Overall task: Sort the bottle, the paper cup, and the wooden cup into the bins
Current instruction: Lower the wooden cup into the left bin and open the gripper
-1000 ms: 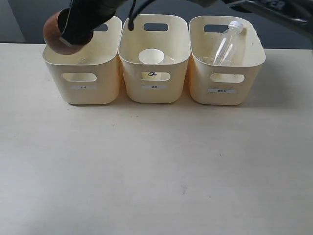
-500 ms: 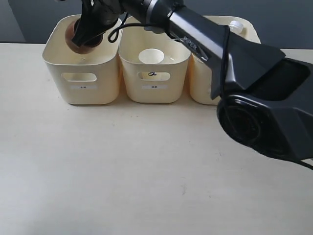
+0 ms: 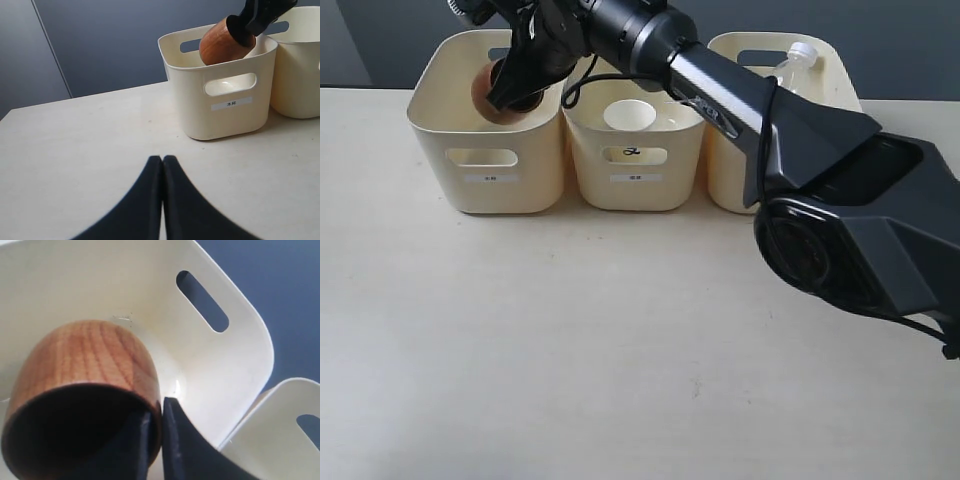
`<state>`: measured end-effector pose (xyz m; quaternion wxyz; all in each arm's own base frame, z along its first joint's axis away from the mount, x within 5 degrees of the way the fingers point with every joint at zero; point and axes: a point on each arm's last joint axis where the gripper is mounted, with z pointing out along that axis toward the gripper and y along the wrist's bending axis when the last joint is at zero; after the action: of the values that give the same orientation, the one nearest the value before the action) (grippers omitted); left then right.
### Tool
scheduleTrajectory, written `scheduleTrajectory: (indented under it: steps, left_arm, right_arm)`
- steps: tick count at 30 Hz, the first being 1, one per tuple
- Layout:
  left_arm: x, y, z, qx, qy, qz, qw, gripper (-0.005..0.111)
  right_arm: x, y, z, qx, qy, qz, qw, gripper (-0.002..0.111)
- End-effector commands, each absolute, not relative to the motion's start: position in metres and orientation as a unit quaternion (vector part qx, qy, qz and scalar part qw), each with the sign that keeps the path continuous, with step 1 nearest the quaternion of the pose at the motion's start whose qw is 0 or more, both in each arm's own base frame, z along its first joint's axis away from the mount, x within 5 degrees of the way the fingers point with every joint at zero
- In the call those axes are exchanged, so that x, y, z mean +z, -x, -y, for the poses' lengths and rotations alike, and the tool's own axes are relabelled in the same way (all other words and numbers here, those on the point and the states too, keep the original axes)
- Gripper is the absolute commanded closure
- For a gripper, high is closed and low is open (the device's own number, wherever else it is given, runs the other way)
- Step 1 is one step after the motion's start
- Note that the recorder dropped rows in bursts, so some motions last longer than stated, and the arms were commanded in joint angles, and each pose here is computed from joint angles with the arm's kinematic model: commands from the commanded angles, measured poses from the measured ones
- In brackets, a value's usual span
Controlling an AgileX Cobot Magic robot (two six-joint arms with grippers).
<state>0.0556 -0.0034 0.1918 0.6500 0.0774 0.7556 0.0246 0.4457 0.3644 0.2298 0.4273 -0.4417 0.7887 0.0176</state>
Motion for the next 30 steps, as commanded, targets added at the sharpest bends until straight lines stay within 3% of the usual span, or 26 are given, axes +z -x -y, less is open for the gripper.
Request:
scheduleTrajectory:
  steps: [1, 9, 30]
  left_arm:
    - [0.191, -0.055, 0.004, 0.022, -0.078, -0.755, 0.651, 0.107]
    - [0.191, -0.055, 0.004, 0.022, -0.078, -0.755, 0.651, 0.107]
    - [0.191, -0.055, 0.004, 0.022, -0.078, -0.755, 0.651, 0.107]
  right_arm:
    - [0.223, -0.449, -0.365, 0.022, 0.447, -0.783, 0.432, 0.109]
    - [0.203, -0.453, -0.368, 0.015, 0.457, -0.783, 0.422, 0.109]
    - [0.201, -0.452, -0.369, 0.019, 0.463, -0.779, 0.422, 0.109]
